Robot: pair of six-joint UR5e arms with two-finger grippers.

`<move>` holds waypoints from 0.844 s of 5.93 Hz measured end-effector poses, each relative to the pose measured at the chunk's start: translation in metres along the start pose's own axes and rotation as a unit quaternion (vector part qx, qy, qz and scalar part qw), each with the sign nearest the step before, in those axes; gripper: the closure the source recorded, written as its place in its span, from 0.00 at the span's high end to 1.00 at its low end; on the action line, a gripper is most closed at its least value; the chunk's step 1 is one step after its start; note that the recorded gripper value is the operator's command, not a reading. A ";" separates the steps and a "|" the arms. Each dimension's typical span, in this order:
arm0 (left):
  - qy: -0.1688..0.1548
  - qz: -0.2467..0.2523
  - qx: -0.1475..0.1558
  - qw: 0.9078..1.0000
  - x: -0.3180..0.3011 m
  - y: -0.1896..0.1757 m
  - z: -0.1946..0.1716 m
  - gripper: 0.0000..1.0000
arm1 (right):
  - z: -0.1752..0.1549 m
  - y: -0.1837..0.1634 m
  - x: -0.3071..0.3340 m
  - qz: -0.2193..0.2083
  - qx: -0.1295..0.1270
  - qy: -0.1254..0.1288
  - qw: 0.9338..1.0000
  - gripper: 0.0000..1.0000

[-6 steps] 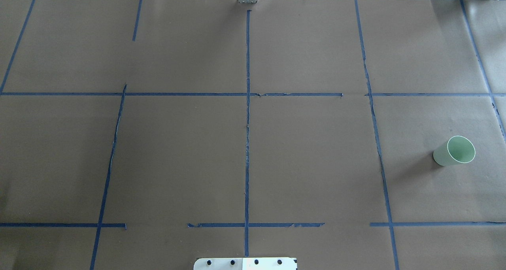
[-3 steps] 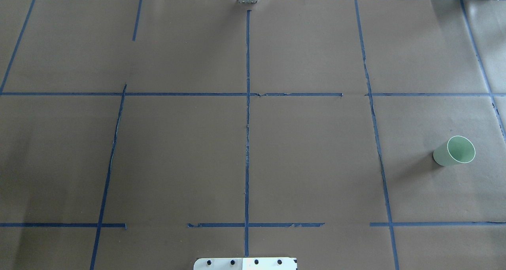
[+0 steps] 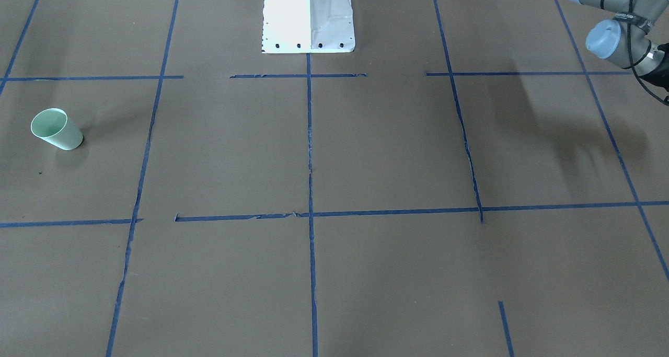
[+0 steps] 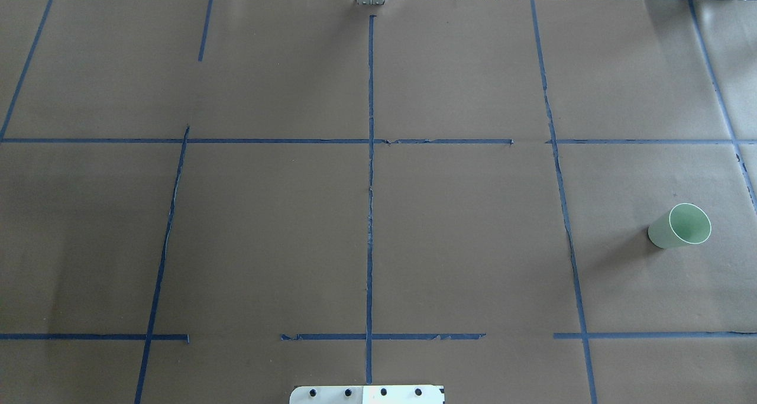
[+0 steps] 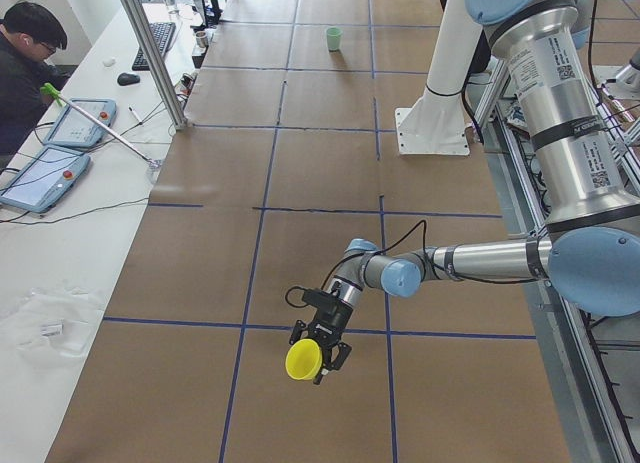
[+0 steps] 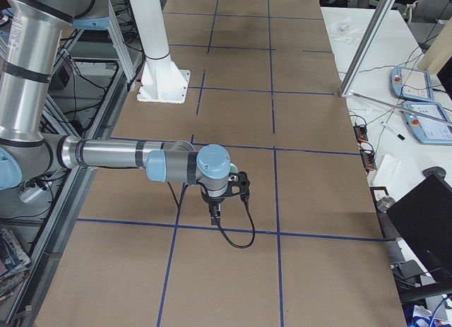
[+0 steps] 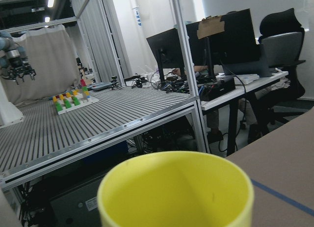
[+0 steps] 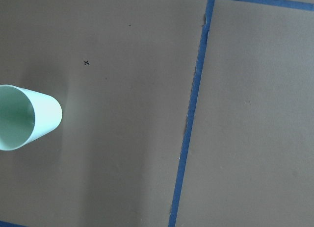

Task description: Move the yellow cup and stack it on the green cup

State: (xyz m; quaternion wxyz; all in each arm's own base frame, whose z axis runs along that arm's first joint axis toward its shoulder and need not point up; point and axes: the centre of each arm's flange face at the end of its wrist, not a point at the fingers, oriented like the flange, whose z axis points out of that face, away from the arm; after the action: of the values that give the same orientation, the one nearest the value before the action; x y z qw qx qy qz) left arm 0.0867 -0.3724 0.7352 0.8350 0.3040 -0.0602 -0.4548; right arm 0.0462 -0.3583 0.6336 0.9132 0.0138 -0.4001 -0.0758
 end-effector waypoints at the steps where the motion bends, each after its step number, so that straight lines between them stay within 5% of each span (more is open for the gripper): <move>1: 0.041 0.032 0.003 0.999 0.014 -0.034 -0.002 0.52 | 0.001 0.001 0.001 0.002 -0.002 -0.001 1.000 1.00; 3: 0.158 0.076 -0.023 0.984 0.033 -0.096 -0.014 0.50 | 0.004 0.002 0.004 0.004 -0.004 -0.001 1.000 1.00; 5: 0.321 0.080 -0.044 0.943 0.086 -0.157 -0.057 0.37 | 0.005 0.002 0.005 0.005 -0.004 -0.002 1.000 1.00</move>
State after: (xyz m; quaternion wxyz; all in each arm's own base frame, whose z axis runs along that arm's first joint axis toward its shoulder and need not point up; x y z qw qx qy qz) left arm 0.0448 -0.4785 0.5862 0.8564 0.3907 0.2066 -0.2669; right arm 0.0461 -0.3570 0.6410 0.9130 0.0077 -0.4013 -0.0729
